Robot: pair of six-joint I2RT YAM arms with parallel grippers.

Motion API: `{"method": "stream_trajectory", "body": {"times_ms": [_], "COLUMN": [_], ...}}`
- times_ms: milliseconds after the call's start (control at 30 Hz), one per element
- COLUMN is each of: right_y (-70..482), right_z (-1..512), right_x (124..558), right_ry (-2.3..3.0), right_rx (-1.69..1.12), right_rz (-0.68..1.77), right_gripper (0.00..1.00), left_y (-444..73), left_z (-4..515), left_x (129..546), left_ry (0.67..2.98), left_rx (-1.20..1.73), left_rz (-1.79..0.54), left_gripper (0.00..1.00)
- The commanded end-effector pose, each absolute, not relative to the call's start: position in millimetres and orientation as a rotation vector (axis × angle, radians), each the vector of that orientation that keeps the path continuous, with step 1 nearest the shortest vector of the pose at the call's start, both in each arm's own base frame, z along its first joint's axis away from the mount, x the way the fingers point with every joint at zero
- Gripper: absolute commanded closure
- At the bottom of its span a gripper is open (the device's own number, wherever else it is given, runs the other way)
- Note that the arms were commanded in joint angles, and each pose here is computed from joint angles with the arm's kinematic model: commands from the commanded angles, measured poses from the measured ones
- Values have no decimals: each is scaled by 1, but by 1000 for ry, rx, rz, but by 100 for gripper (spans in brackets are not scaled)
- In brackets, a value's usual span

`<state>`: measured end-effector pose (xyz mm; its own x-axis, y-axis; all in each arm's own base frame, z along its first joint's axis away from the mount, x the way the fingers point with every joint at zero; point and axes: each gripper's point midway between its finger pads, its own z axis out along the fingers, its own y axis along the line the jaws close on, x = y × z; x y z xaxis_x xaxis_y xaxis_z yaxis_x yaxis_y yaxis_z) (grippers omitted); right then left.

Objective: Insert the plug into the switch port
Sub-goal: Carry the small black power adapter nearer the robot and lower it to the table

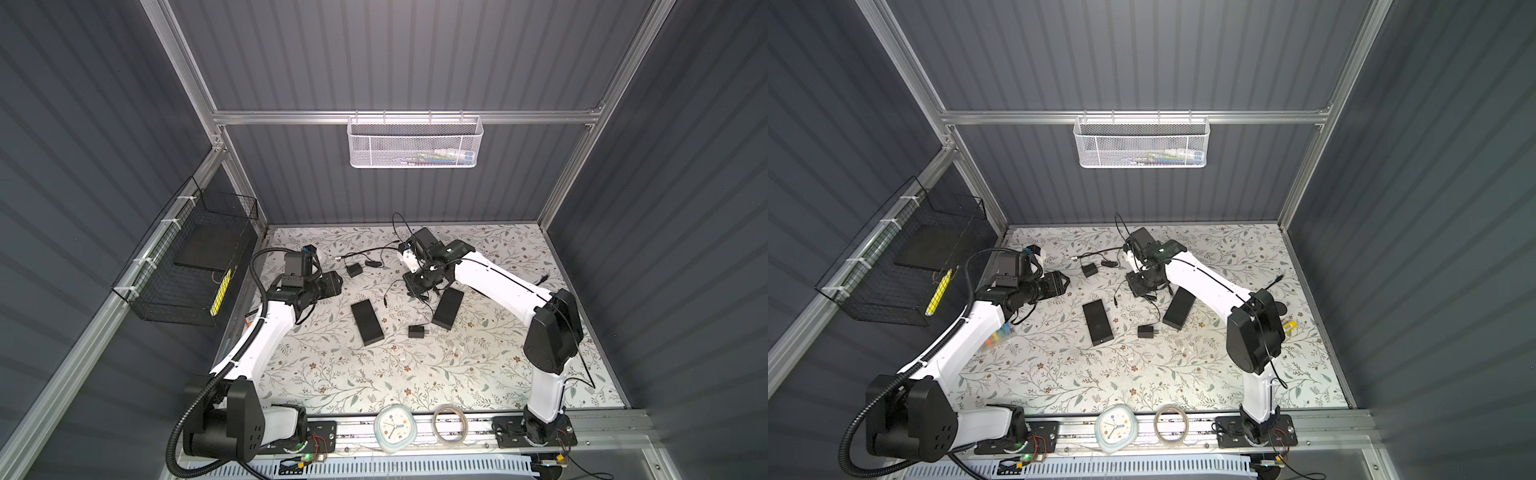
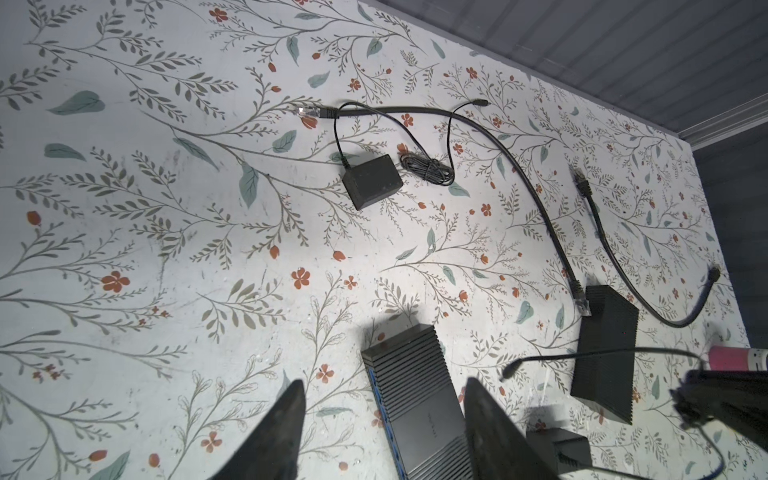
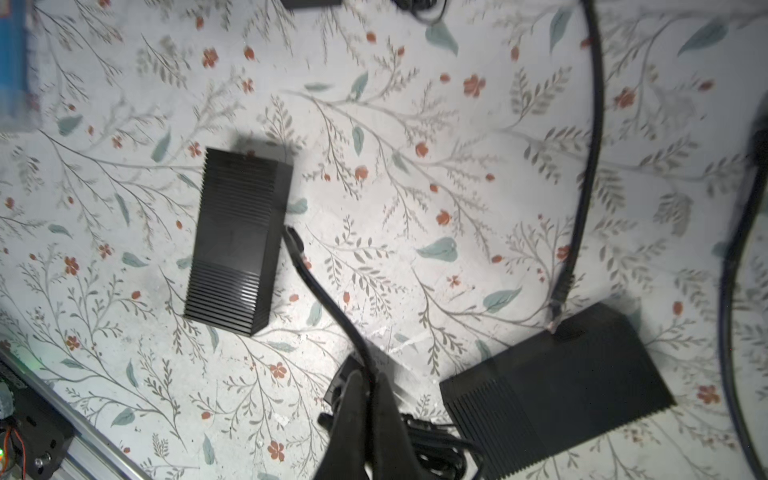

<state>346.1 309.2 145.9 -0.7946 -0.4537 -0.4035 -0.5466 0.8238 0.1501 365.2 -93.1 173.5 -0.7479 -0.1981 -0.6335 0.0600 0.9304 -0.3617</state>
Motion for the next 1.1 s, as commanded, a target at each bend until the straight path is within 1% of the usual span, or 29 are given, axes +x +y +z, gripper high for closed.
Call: {"method": "stream_trajectory", "body": {"times_ms": [0,133,233,267,300,333,400,433,533,633,733,867,933,1067], "right_y": [302,273,264,262,260,258,254,254,266,288,307,317,319,321], "right_z": [125,94,80,79,79,81,91,99,126,135,114,80,68,62], "right_x": [343,336,325,323,321,319,320,319,313,301,289,285,281,266], "right_ry": [2704,2784,2827,2835,2841,2842,2818,2799,2722,2677,2696,2760,2783,2791], "right_rx": [-694,-667,-688,-696,-709,-722,-741,-760,-827,-906,-994,-1002,-1006,-1040], "right_rz": [343,210,183,178,175,163,135,143,241,341,362,353,336,331], "right_gripper": [100,100,81,72,60,50,41,39,38,38,39,42,46,52], "left_y": [-100,-104,-106,-107,-108,-109,-109,-109,-110,-111,-112,-112,-110,-107], "left_z": [166,161,156,156,155,155,155,155,154,152,151,151,152,154], "left_x": [367,370,371,372,372,372,373,373,374,375,375,372,370,369], "left_ry": [2385,2401,2411,2411,2413,2415,2412,2413,2411,2411,2410,2419,2420,2418], "left_rx": [-96,-89,-94,-96,-97,-96,-100,-101,-105,-107,-111,-103,-101,-100], "left_rz": [-519,-541,-557,-564,-569,-572,-574,-576,-585,-596,-608,-604,-584,-569], "left_gripper": [39,39,39,39,39,40,39,40,39,39,40,40,40,40]}}
